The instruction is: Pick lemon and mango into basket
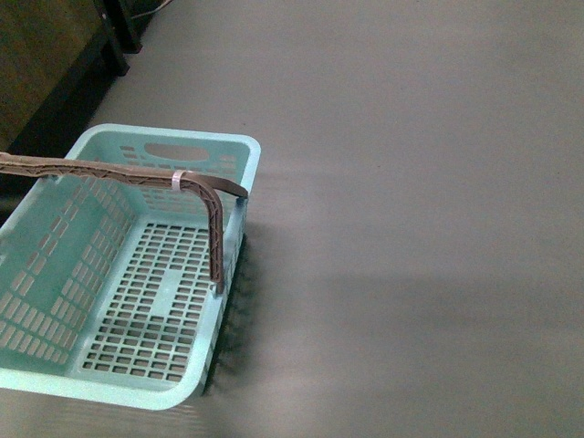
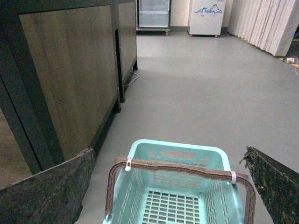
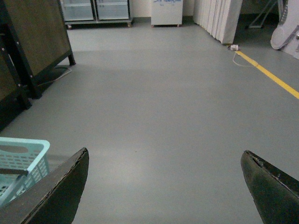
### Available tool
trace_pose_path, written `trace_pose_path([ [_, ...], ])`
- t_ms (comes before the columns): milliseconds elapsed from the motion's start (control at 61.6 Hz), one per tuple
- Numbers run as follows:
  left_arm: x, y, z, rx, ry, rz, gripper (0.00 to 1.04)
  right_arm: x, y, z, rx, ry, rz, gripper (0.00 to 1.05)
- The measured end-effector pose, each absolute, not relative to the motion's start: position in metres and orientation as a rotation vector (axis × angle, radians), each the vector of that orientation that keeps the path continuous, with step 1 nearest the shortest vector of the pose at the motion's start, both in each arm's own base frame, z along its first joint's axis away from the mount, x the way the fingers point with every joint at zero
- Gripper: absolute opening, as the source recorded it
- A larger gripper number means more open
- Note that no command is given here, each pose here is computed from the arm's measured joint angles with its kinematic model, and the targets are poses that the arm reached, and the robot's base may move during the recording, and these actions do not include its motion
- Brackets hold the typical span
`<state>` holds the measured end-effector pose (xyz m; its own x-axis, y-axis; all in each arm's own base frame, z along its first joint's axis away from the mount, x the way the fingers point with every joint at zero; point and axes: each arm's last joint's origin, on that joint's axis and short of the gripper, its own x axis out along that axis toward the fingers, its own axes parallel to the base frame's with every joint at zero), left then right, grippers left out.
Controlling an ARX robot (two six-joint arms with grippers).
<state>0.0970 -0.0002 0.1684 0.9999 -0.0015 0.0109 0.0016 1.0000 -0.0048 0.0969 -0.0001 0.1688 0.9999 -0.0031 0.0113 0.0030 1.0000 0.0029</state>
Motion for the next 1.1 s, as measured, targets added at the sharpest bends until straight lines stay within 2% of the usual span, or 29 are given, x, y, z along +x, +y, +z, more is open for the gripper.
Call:
trace_pose_path([
  [471, 0.097, 0.0, 0.168, -0.006, -0.008, -0.002, 0.98, 0.097, 0.0, 0.169, 0.003, -0.011, -0.003, 0.96],
  [568, 0.1, 0.0, 0.168, -0.288, 0.364, 0.017, 0.98, 0.097, 0.0, 0.169, 0.003, -0.011, -0.001, 0.96],
  [617, 0.105, 0.001, 0.168, -0.439, 0.454, 0.062, 0.98, 0.097, 0.0, 0.169, 0.003, -0.011, 0.0, 0.96],
  [730, 0.121, 0.003, 0.173, -0.704, 0.486, 0.11, 0.98, 0.097, 0.0, 0.169, 0.003, -0.011, 0.0, 0.96],
  [844, 0.139, 0.006, 0.171, -0.849, 0.504, 0.158, 0.98, 0.097, 0.0, 0.169, 0.003, -0.011, 0.0, 0.96],
  [1103, 0.189, -0.001, 0.129, -1.05, 0.636, 0.307, 0.98, 0.097, 0.0, 0.169, 0.003, -0.011, 0.0, 0.96],
])
